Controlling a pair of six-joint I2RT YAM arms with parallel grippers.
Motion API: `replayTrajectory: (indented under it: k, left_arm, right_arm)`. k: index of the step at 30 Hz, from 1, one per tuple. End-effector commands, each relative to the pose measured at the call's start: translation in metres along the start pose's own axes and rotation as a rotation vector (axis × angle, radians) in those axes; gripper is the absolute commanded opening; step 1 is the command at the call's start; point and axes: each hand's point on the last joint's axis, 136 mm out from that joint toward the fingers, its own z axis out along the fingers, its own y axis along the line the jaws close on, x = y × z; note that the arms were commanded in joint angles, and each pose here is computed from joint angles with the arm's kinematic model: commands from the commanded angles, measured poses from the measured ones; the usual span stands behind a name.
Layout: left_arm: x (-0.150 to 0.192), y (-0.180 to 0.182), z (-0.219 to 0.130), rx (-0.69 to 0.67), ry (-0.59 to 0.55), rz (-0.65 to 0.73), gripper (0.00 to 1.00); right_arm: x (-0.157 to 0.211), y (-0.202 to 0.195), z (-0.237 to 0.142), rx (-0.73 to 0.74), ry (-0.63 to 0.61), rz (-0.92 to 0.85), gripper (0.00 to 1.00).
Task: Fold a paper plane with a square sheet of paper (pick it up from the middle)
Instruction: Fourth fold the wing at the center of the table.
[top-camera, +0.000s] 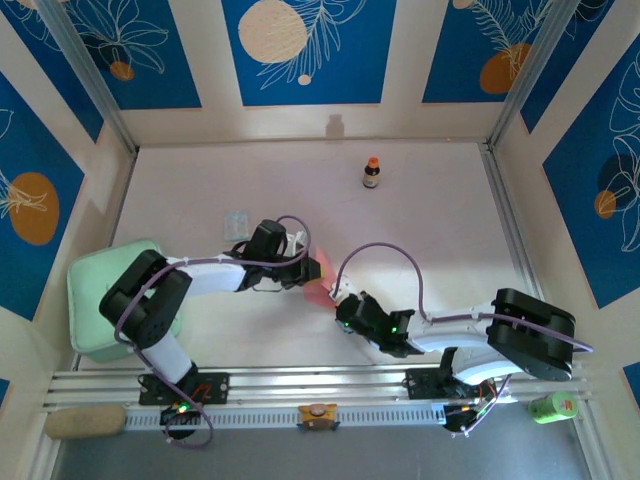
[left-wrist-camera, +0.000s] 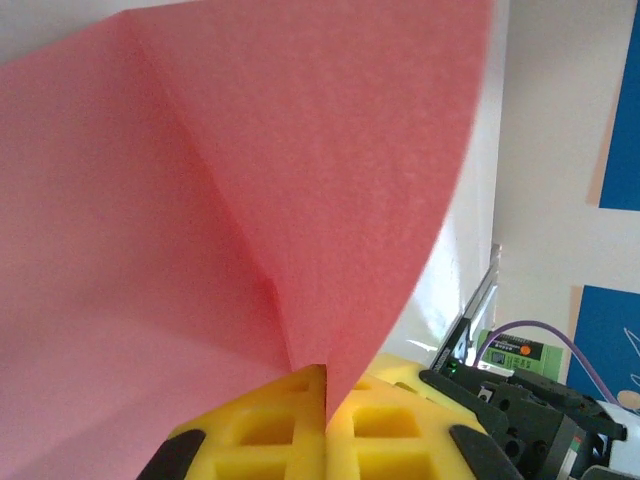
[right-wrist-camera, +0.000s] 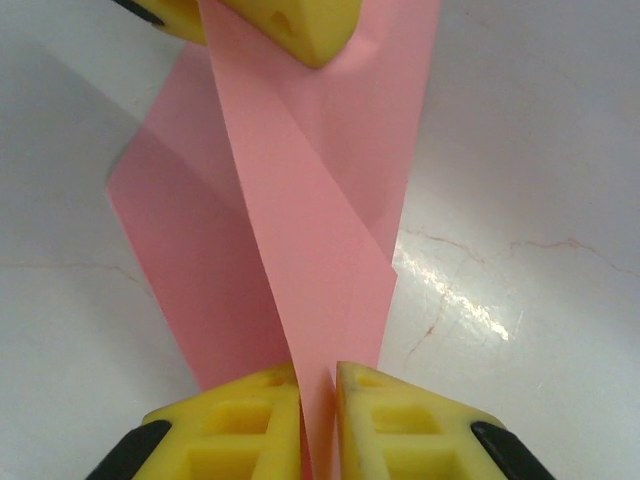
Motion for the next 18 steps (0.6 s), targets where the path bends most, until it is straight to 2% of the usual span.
replayTrajectory:
  k: [1,14,18]
  left_arm:
    - [-0.0079,-0.0014,-0.008,-0.011,-0.036,0.015,0.0]
    - [-0.0093,-0.0043,-0.0079,0.001,-0.034,0.021,0.0]
    - [-0.0082,-0.0024,-0.0077,0.004,-0.037,0.02,0.0]
  right_arm:
    - [0.0013,-0.0024,-0.0053,0.022,-0.005,0.011,0.17]
    - [0.0019,-0.0043,-0.0085,0.023,-0.007,0.025,0.2]
    - [0.0015,-0.0035,-0.0084,0.018,-0.006,0.024,0.24]
